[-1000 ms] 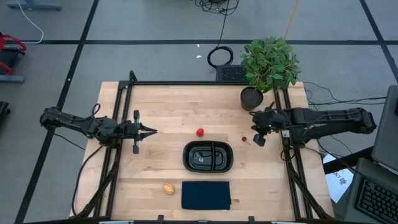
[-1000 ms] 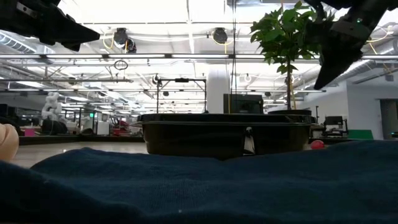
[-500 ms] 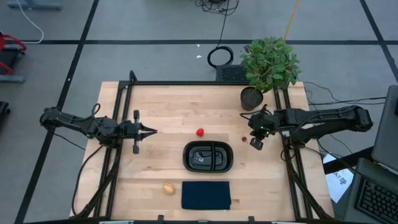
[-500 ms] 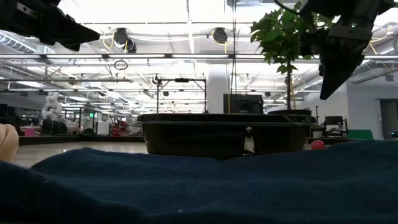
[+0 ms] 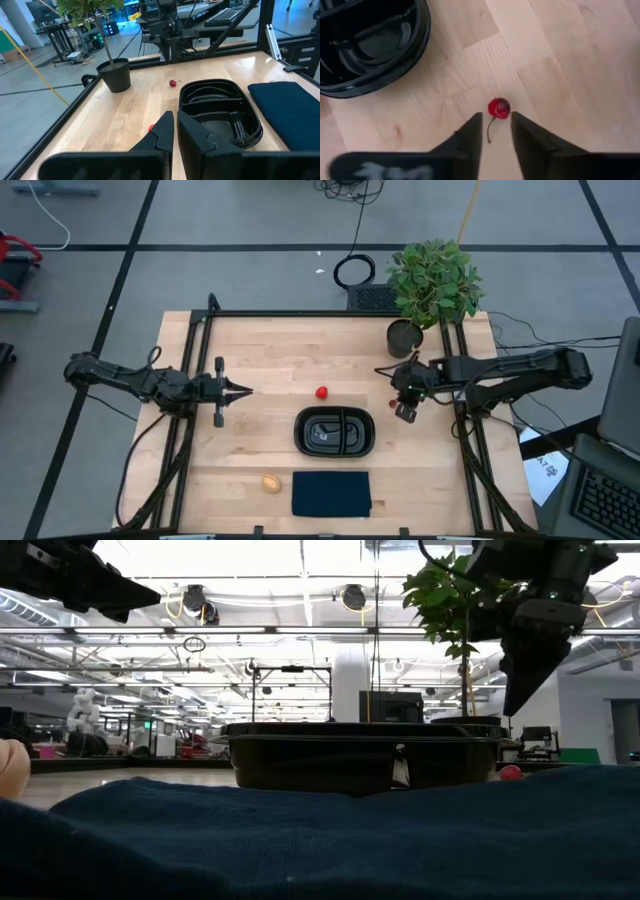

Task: Pick and placing Produce into tupperware
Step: Put the cherry into the black container

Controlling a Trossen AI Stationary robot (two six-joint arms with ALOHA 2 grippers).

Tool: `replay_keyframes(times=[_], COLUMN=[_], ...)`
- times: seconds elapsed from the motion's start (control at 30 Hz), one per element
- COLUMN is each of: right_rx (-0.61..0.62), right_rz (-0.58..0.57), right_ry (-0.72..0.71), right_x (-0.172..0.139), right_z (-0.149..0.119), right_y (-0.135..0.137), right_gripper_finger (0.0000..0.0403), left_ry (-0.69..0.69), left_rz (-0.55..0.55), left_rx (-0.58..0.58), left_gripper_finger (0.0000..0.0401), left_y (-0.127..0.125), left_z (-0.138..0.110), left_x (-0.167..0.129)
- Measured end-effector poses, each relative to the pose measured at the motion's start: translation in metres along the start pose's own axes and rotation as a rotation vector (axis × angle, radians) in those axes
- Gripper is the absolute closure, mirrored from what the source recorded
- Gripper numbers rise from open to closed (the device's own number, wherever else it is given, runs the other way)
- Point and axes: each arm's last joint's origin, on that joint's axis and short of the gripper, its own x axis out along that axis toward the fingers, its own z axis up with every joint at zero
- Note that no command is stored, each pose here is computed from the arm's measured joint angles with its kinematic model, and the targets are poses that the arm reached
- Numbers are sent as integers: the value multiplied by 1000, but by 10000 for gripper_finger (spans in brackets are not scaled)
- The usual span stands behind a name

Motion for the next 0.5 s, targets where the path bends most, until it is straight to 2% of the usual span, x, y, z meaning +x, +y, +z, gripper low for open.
replay_keyframes(times=[0.27,0.5], right_rx=[-92,-117], right_rz=[-11,-12], right_ry=[19,5], right_x=[18,31], right_z=[-4,-11], right_y=[-1,-3], right_gripper_finger=[168,115], left_ry=[1,0], left_rz=[0,0], left_rx=[1,3], left_gripper_finger=[375,375], left_y=[0,0], left_z=[0,0], left_x=[0,0])
